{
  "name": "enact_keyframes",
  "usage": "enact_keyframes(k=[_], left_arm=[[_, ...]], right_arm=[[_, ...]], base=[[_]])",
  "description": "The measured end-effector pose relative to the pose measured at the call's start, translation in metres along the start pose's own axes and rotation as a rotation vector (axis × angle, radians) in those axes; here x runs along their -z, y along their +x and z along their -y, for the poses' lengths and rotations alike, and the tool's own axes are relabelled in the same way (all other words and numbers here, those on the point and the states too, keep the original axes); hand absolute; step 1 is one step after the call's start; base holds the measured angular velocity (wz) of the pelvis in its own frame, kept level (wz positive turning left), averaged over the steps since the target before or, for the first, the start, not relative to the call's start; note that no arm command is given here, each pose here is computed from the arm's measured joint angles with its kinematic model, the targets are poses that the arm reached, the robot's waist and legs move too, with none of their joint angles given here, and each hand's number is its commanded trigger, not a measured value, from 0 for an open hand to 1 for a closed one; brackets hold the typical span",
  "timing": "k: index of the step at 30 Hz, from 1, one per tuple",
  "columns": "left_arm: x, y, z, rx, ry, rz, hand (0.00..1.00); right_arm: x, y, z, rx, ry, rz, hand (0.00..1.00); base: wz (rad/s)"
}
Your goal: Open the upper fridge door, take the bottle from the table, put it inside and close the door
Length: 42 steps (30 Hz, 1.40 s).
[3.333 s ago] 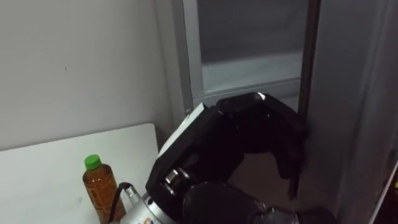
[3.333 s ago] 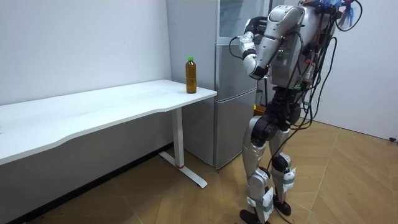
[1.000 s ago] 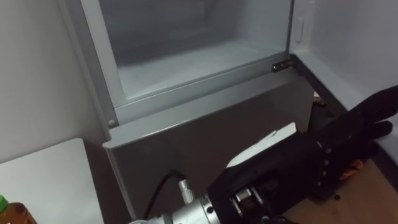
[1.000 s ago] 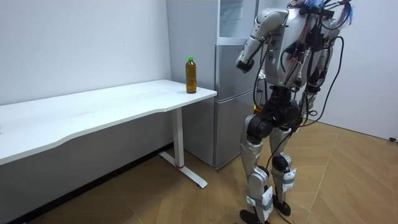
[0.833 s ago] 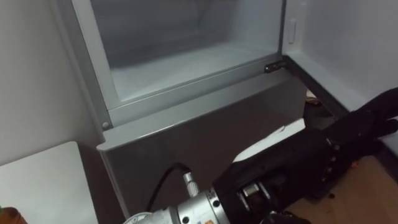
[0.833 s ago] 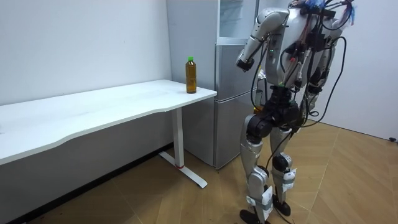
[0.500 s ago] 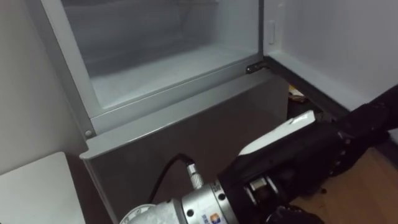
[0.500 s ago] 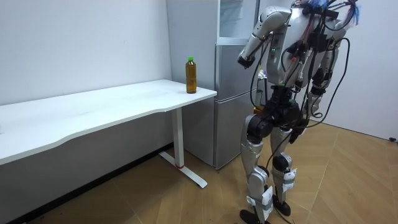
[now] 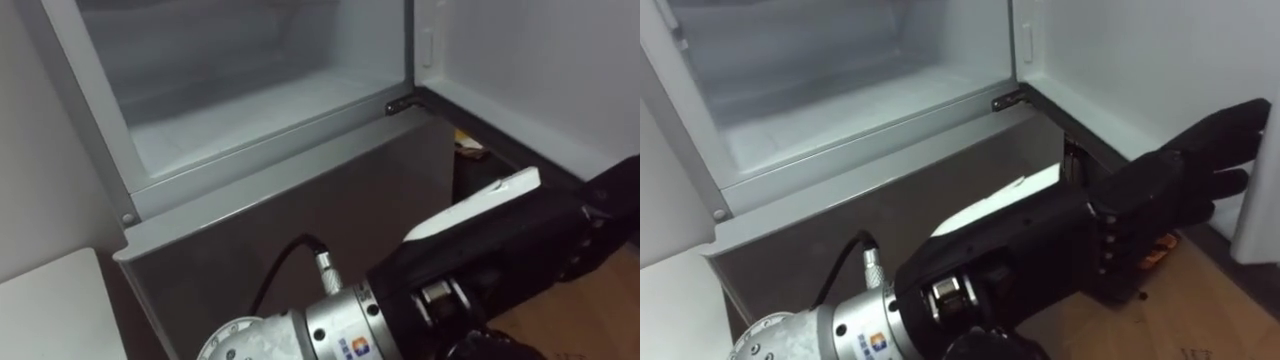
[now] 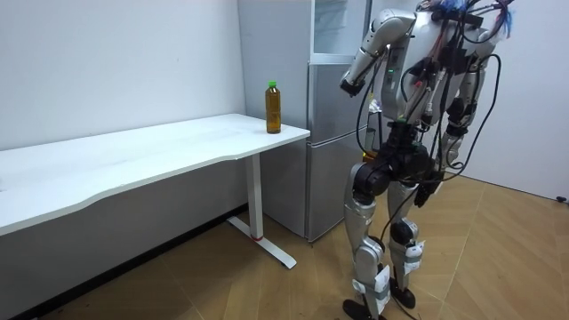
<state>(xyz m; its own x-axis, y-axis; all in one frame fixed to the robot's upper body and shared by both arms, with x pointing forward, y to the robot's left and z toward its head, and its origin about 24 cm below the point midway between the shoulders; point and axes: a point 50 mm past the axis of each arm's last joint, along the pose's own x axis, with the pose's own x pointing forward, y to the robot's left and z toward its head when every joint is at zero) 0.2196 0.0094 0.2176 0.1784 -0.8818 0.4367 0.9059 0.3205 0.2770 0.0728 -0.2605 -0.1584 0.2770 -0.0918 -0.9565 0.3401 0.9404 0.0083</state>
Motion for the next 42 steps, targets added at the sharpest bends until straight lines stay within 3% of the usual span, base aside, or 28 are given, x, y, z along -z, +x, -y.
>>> enact_keyframes(k=[6, 12, 27, 34, 38, 42], left_arm=[[-0.004, -0.003, -0.006, -0.031, -0.017, 0.022, 0.0], [-0.023, -0.022, -0.036, -0.239, 0.054, 0.08, 0.0], [-0.049, -0.063, -0.049, -0.542, 0.145, 0.199, 0.0], [-0.05, -0.1, -0.059, -0.757, 0.185, 0.179, 0.0], [-0.065, -0.121, -0.065, -0.9, 0.251, 0.232, 0.0], [-0.081, -0.141, -0.059, -1.009, 0.332, 0.309, 0.0]], right_arm=[[0.001, 0.0, 0.001, 0.001, 0.008, -0.001, 0.0], [0.005, 0.0, 0.001, 0.008, 0.015, -0.01, 0.0], [0.024, 0.0, -0.005, 0.024, 0.016, -0.044, 0.0], [0.024, 0.001, -0.011, 0.028, -0.057, -0.035, 0.0], [0.024, 0.002, -0.019, 0.019, -0.086, -0.005, 0.0], [0.021, 0.003, -0.025, 0.015, -0.088, 0.019, 0.0]], base=[[-0.01], [0.02], [0.3], [0.25], [0.34], [0.25]])
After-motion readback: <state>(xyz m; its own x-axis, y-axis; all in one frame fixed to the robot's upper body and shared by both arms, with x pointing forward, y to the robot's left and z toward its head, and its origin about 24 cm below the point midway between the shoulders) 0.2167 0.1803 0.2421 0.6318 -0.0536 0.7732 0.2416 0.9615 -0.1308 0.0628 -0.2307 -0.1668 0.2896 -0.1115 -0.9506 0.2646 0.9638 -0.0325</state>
